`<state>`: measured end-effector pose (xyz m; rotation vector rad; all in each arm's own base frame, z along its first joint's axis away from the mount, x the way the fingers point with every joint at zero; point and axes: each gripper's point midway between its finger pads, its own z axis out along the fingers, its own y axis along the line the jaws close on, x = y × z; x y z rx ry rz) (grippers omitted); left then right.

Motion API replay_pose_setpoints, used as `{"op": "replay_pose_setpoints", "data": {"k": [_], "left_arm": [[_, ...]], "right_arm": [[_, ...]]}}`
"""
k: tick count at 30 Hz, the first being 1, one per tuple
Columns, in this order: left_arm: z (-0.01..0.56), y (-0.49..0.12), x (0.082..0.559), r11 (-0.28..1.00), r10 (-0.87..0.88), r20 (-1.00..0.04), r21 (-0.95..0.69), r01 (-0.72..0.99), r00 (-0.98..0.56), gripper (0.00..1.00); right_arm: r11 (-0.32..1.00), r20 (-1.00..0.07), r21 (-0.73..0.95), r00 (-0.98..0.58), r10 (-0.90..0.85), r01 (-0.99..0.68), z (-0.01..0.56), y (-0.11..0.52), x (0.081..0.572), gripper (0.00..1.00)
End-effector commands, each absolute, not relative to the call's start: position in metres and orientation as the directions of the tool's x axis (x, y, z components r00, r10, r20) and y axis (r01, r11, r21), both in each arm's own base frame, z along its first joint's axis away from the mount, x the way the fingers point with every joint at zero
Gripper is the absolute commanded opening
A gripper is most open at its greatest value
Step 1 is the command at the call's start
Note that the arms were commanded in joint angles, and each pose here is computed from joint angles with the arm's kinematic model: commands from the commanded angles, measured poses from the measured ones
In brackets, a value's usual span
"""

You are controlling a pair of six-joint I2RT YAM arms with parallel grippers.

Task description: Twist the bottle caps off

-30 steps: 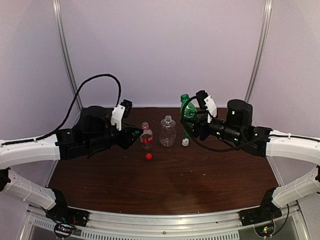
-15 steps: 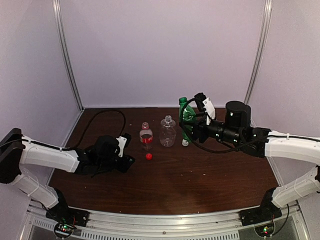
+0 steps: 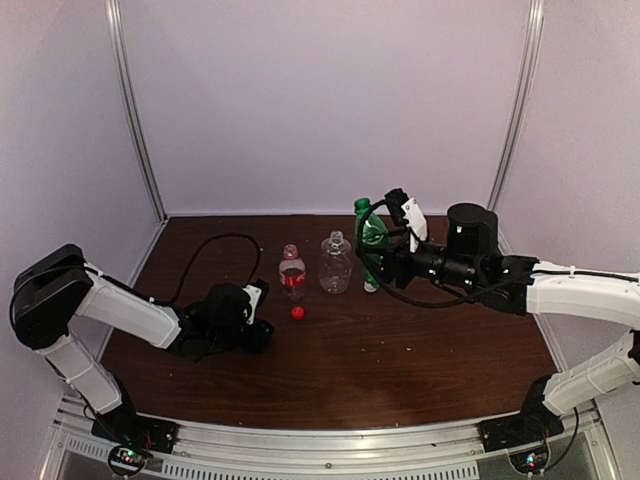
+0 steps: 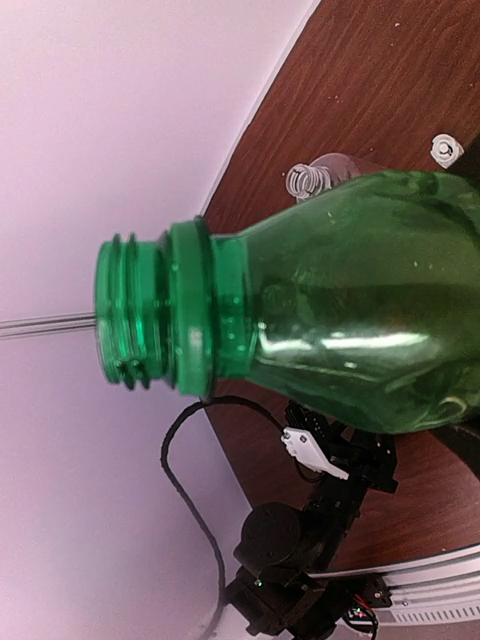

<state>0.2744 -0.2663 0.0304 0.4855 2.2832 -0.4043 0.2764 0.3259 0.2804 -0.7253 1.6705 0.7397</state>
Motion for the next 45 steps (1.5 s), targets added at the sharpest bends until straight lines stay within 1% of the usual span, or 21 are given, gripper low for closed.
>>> {"op": "replay_pose_setpoints", "data": {"k": [1, 3, 9, 14, 17, 20, 23, 30, 34, 38, 45], "left_arm": [[0.038, -0.266, 0.285, 0.888, 0.175, -0.768, -0.146, 0.435, -0.616, 0.34], [0.037, -0.265, 0.285, 0.89, 0.179, -0.766, -0.141, 0.434, -0.617, 0.38], [0.043, -0.262, 0.284, 0.892, 0.19, -0.765, -0.127, 0.435, -0.615, 0.58], [0.067, -0.266, 0.284, 0.879, 0.174, -0.788, -0.146, 0.454, -0.591, 0.69], [0.092, -0.275, 0.281, 0.849, 0.172, -0.806, -0.17, 0.5, -0.566, 0.74], [0.133, -0.288, 0.276, 0.791, 0.141, -0.846, -0.216, 0.572, -0.514, 0.78], [0.181, -0.302, 0.266, 0.709, 0.097, -0.885, -0.26, 0.656, -0.455, 0.82], [0.281, -0.324, 0.231, 0.475, 0.001, -0.94, -0.3, 0.828, -0.342, 0.86], [0.317, -0.338, 0.211, 0.331, -0.021, -0.949, -0.304, 0.893, -0.316, 0.86], [0.338, -0.351, 0.201, 0.221, -0.03, -0.948, -0.316, 0.923, -0.317, 0.86], [0.345, -0.373, 0.204, 0.145, -0.016, -0.928, -0.372, 0.917, -0.373, 0.85]], "right_arm": [[0.607, -0.976, 0.118, -0.204, -0.075, -0.786, 0.28, 0.328, 0.277, 0.38], [0.606, -0.976, 0.118, -0.205, -0.075, -0.787, 0.279, 0.328, 0.277, 0.38], [0.604, -0.975, 0.12, -0.207, -0.076, -0.788, 0.279, 0.329, 0.277, 0.38], [0.599, -0.975, 0.119, -0.206, -0.078, -0.792, 0.28, 0.33, 0.276, 0.38], [0.581, -0.975, 0.118, -0.205, -0.086, -0.806, 0.278, 0.333, 0.274, 0.38], [0.536, -0.976, 0.117, -0.197, -0.095, -0.836, 0.277, 0.338, 0.267, 0.39], [0.477, -0.978, 0.117, -0.185, -0.099, -0.871, 0.278, 0.345, 0.258, 0.41], [0.304, -0.977, 0.129, -0.174, -0.125, -0.944, 0.276, 0.365, 0.233, 0.43], [0.215, -0.974, 0.125, -0.161, -0.161, -0.969, 0.271, 0.379, 0.218, 0.43], [0.164, -0.973, 0.127, -0.155, -0.17, -0.978, 0.271, 0.39, 0.206, 0.44], [0.101, -0.978, 0.094, -0.111, -0.175, -0.99, 0.277, 0.401, 0.193, 0.45]]}}
